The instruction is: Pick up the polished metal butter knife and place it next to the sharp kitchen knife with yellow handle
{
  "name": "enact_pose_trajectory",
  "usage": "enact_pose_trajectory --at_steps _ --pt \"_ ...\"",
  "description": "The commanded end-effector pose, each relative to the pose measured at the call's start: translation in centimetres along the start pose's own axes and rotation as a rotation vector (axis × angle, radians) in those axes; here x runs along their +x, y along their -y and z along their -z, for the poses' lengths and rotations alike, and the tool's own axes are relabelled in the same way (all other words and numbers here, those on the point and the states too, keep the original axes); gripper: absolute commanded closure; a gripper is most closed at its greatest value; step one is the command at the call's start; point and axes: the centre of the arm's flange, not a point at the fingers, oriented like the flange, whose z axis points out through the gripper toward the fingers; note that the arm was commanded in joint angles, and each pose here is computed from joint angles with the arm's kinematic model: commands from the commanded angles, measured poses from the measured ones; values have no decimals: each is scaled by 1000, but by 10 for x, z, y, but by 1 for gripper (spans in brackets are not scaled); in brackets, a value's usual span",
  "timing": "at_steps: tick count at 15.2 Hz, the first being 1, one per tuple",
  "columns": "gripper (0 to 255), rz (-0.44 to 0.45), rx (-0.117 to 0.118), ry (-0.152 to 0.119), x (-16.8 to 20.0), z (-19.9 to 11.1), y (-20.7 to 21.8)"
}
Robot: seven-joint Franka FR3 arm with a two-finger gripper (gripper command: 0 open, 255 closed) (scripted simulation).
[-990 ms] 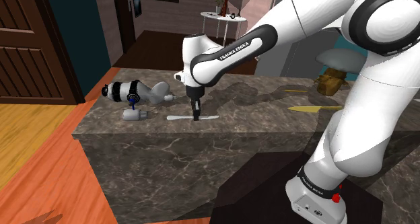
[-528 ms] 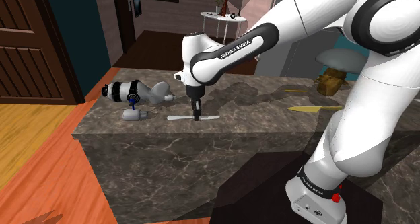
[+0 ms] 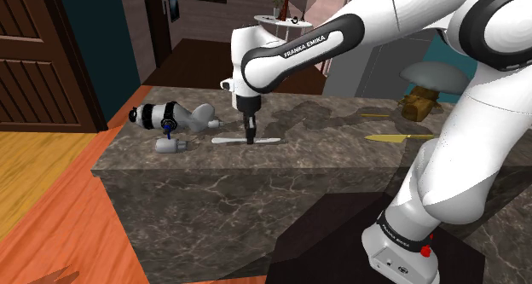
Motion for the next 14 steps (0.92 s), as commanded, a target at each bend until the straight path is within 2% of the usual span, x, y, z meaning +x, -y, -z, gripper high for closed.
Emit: enact_pose_trajectory --at_steps 1,12,14 --pt "255 0 0 0 -1 11 1" --pt "255 0 0 0 -5 65 3" --pt "255 0 0 0 -30 63 -6"
